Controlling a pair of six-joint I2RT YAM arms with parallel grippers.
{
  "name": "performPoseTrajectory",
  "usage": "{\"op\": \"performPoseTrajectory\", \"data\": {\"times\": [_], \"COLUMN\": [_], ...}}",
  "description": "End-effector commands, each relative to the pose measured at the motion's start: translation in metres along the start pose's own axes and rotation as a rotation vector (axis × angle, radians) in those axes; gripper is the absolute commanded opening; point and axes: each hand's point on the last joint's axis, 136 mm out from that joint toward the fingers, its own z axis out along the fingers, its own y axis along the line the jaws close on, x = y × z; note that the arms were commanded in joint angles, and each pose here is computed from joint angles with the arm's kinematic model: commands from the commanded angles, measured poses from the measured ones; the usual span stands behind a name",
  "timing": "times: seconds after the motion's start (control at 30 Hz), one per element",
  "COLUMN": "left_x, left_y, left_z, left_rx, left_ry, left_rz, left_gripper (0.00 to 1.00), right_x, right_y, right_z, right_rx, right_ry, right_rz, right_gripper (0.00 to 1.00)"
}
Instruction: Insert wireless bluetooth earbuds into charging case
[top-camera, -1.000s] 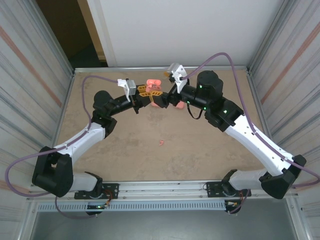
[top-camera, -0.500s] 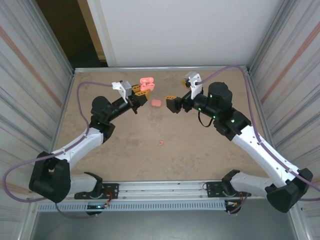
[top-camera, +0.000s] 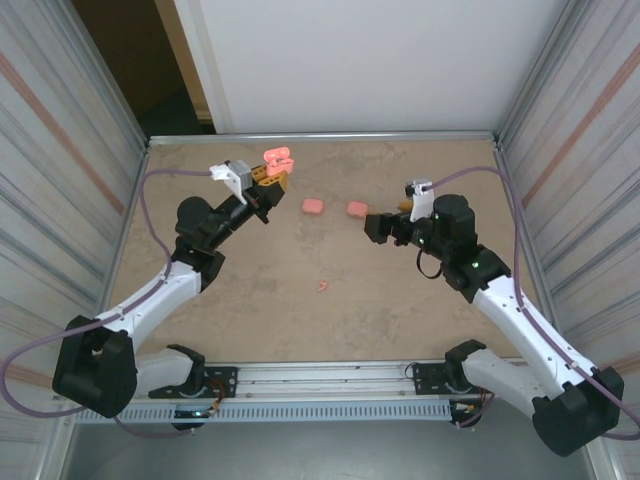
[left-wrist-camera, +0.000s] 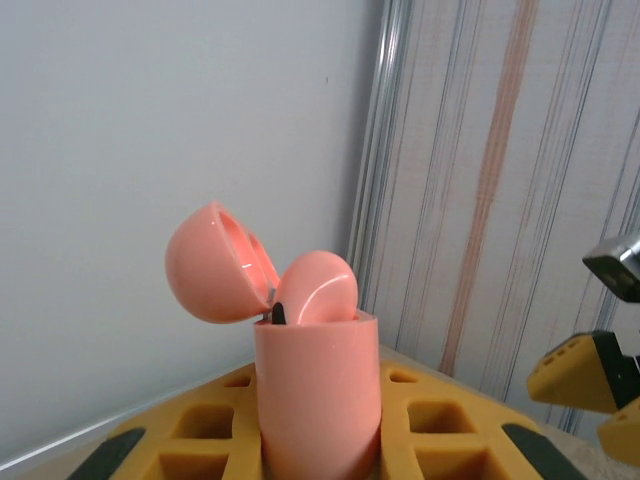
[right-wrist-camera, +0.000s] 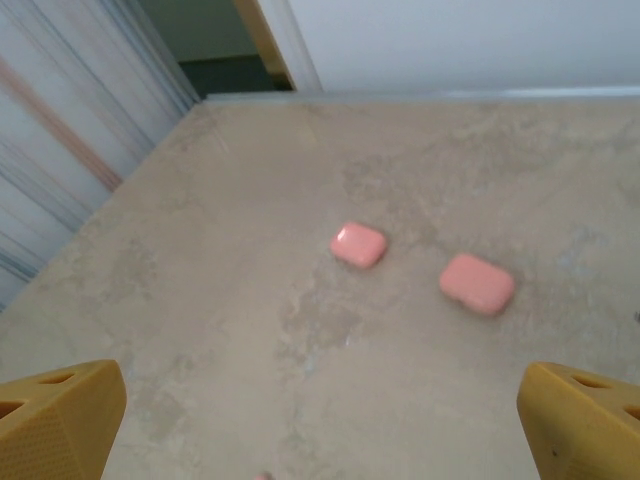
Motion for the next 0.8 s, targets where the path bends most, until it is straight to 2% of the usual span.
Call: {"op": "performPoseTrajectory", "data": {"times": [0.0,0.23,0.4,0.77], "left_x": [-0.013,-0.015,-0.015,-0.013], "left_y": [0.003,0.005,0.006,0.009], "left_z": [-0.005,-0.011,-0.016,-0.019], "left_rx": [-0.031,-0.057,-0.072,-0.094], "left_ry": [-0.031,-0.033,-0.039,-0.034], "left_rz": [-0.018,-0.05,-0.054,-0.045], "left_gripper": [0.0,0.0,0.0,0.0], "right_x": [0.024,0.057,0.079,0.113], "right_y": [-0.005,-0.006,0.003,0.014], "right_z": [0.0,0.014,0.025,0.044], "right_rx": [-0.002,-0.009,-0.01,0.024], "right_ry": [0.064,0.16,0.247,0.353], "right_rz": [0.092,0.159,0.138,0.07], "right_gripper": [0.99,0.99,0.99,0.99]}}
